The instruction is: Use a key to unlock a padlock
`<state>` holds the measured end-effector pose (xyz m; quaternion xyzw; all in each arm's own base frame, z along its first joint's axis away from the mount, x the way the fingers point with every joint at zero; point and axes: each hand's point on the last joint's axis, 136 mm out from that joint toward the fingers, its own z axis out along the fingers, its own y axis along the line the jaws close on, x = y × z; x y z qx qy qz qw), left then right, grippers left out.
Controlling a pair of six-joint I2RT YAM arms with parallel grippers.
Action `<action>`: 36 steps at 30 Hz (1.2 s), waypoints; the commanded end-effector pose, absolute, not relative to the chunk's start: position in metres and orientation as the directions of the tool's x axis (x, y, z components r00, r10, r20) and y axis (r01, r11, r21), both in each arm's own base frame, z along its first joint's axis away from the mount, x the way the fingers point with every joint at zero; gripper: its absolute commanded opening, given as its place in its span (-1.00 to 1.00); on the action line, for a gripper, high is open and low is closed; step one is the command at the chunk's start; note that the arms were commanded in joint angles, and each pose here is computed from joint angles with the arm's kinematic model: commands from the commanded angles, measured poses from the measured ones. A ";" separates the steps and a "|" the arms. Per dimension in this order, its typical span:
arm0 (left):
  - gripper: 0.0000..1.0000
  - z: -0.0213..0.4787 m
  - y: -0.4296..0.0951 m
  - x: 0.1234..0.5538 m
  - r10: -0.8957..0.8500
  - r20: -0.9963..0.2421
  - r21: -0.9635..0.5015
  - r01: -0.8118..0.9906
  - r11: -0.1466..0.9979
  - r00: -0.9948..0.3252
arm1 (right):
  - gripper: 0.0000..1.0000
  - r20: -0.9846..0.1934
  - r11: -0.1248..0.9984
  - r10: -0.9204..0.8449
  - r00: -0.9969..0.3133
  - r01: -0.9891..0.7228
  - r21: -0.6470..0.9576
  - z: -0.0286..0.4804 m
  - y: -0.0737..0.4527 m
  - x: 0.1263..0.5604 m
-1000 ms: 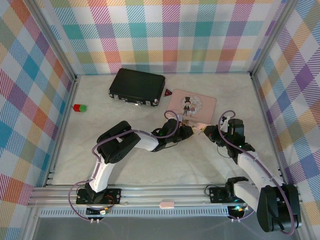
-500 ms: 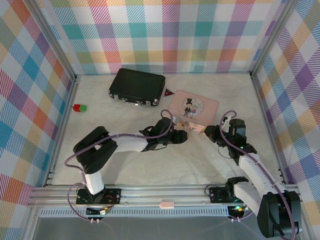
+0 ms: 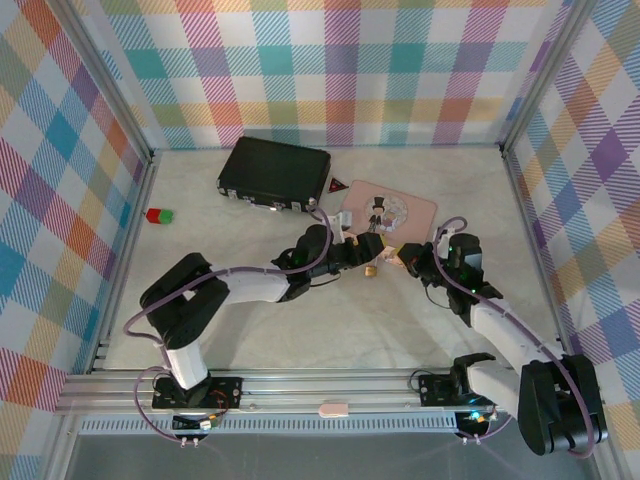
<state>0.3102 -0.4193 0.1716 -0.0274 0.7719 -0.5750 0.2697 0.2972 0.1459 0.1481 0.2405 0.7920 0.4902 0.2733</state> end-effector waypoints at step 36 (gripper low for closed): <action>-1.00 0.194 -0.406 0.319 -0.250 -0.401 -0.909 0.350 0.225 -0.881 | -0.21 -0.396 0.437 0.494 -0.774 -0.172 0.883 0.200 0.145 0.314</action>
